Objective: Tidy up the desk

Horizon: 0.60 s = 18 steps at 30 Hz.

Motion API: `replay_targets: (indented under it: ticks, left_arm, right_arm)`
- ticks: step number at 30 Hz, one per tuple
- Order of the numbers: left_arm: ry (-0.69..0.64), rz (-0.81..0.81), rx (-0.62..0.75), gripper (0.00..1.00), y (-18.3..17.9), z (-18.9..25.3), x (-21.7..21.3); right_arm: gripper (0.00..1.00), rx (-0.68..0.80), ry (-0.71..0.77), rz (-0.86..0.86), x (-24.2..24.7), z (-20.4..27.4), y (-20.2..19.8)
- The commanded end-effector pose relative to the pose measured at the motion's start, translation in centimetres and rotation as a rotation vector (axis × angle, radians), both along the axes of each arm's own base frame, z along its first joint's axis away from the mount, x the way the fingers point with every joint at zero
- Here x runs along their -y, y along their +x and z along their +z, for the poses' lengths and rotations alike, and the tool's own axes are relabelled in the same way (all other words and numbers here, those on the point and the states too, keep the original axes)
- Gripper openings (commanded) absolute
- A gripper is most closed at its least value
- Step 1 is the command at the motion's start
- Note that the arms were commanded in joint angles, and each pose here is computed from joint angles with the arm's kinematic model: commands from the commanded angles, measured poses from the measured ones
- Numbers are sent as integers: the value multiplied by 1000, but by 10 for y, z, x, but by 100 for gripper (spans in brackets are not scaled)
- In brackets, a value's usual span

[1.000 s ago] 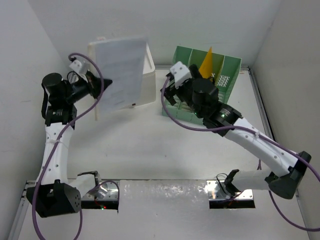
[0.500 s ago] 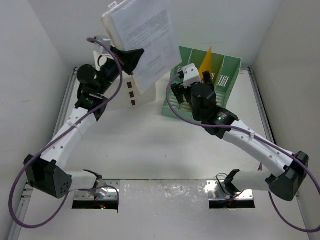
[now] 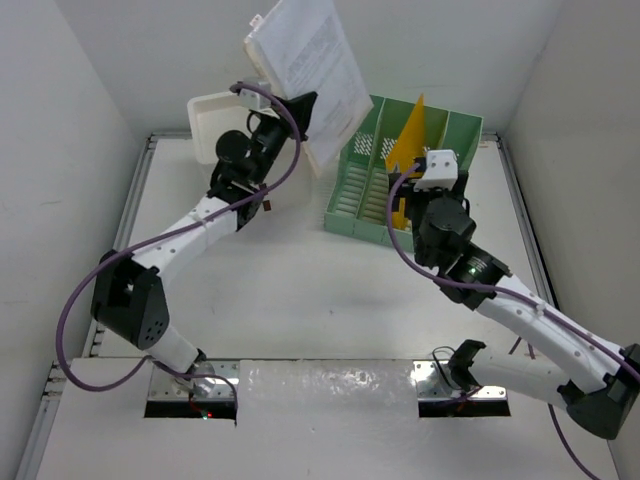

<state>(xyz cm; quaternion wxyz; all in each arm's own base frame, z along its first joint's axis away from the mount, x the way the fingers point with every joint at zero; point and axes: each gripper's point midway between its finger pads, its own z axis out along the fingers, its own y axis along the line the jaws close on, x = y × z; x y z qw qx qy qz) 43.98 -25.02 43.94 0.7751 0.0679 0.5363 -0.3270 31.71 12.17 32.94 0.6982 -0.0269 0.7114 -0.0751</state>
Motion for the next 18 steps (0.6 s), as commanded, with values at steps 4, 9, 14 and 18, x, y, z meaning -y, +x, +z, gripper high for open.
replay_targets:
  ticks: [4, 9, 14, 18]
  left_arm:
    - [-88, 77, 212, 0, -12, 32, 18]
    - [4, 246, 204, 0, 5, -4, 28]
    - [-7, 318, 214, 0, 8, -2, 19]
    - [-32, 348, 196, 0, 12, -3, 14]
  right_arm:
    - [81, 13, 74, -42, 9, 9, -5]
    - [80, 5, 76, -39, 9, 3, -6]
    - [79, 10, 64, -37, 9, 0, -6]
    - [79, 7, 52, -40, 10, -2, -6]
